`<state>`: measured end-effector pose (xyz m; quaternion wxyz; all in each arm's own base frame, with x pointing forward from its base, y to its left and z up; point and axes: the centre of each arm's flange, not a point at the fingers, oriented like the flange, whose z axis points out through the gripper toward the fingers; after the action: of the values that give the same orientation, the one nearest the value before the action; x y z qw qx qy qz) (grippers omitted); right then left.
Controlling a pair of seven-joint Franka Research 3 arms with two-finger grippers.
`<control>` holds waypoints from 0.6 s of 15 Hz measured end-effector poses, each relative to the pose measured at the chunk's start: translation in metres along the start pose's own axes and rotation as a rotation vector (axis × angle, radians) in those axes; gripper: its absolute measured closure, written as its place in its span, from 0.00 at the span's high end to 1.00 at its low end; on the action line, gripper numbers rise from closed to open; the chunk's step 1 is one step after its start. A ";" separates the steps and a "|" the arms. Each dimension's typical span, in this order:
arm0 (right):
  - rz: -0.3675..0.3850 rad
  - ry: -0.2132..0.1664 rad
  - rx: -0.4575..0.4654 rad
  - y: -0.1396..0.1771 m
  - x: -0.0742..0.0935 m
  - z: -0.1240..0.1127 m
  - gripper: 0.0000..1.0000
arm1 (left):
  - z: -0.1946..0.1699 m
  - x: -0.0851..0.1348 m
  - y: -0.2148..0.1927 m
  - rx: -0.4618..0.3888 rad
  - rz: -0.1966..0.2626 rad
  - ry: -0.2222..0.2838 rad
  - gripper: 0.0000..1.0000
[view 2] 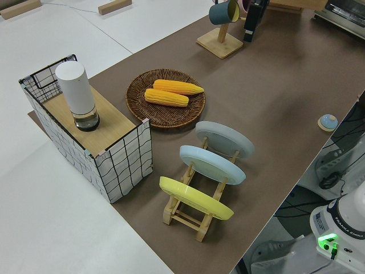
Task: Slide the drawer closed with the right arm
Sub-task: 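Move the right gripper toward the front of the open wooden drawer, then push the drawer front away from the robot with the right arm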
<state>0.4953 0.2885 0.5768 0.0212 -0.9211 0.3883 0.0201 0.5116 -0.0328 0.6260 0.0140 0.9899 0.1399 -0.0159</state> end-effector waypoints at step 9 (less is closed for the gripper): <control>0.077 0.013 -0.003 -0.014 0.013 0.060 0.01 | 0.000 0.000 0.000 0.000 0.000 0.000 1.00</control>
<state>0.5135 0.2926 0.5166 0.0167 -0.9056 0.4236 0.0154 0.5116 -0.0328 0.6259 0.0140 0.9899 0.1399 -0.0159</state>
